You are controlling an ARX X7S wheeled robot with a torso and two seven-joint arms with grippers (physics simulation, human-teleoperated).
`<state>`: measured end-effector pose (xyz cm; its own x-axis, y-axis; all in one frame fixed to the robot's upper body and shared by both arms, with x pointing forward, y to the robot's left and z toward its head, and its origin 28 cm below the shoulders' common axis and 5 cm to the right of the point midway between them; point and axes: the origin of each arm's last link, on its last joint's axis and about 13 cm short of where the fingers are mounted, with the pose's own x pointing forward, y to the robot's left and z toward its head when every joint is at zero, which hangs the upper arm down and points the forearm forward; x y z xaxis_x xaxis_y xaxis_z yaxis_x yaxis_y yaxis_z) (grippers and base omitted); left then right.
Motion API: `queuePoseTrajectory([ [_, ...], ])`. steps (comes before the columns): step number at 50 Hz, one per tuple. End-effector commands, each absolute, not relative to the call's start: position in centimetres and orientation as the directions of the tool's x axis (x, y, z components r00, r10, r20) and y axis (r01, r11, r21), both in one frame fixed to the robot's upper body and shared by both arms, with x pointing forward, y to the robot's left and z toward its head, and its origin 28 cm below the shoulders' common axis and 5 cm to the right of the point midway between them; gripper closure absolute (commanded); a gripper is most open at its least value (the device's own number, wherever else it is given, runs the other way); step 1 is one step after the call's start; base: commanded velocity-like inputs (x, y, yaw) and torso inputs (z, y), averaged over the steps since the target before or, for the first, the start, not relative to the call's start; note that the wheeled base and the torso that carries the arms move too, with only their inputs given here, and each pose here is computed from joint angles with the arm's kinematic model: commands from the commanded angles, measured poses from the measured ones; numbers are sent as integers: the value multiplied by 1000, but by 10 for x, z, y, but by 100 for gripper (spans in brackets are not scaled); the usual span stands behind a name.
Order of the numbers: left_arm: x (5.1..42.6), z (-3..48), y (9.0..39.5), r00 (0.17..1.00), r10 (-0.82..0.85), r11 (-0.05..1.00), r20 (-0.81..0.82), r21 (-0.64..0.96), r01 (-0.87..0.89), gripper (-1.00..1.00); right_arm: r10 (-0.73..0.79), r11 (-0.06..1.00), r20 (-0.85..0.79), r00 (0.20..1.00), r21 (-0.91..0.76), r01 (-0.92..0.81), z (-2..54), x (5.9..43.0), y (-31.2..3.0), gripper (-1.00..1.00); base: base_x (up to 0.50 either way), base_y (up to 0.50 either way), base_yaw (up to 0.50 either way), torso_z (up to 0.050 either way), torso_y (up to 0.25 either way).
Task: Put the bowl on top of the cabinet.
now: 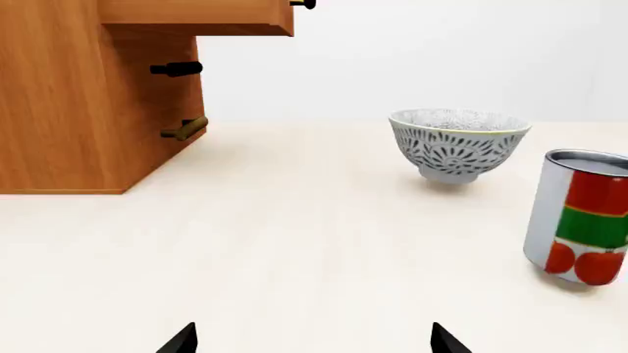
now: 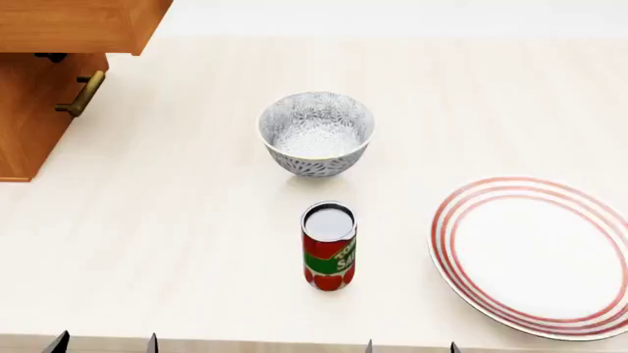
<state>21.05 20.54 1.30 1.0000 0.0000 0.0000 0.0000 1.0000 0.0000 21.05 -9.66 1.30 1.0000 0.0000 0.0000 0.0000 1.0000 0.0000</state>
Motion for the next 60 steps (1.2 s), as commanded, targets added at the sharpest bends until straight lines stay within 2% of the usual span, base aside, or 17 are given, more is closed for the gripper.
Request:
queuePoseTrajectory([
  [1,211,12,205,1000,-2,1000,7,4,2,-100,1,1000,10,1000,-12,-1,14,211,-97,-100,0,0,0,0,0],
  [6,208,10,204,997,-81,997,-15,4,81,-100,-6,1000,15,1000,-31,6,14,210,-97,-100,0,0,0,0,0],
  [7,247,26,203,989,-6,999,150,34,1,-100,-6,984,-134,991,-175,-18,-14,208,-70,-100,0,0,0,0,0],
  [8,210,11,203,999,-48,998,-10,27,49,-100,-15,999,2,1000,-33,15,12,209,-97,-100,0,0,0,0,0],
  [20,208,10,203,999,-44,998,-27,34,44,-100,-25,1000,23,999,-13,25,16,211,-97,-100,0,0,0,0,0],
  [27,201,38,201,998,-49,996,37,81,46,-100,-41,999,99,994,23,39,40,211,-97,-100,0,0,0,0,0],
  [43,173,116,205,969,-45,998,241,57,32,-100,-3,999,300,954,-48,18,119,195,-90,-100,0,0,0,0,0],
  [60,156,148,206,943,-53,998,327,43,41,-100,7,1000,410,912,-27,5,157,181,-86,-100,0,0,0,0,0],
])
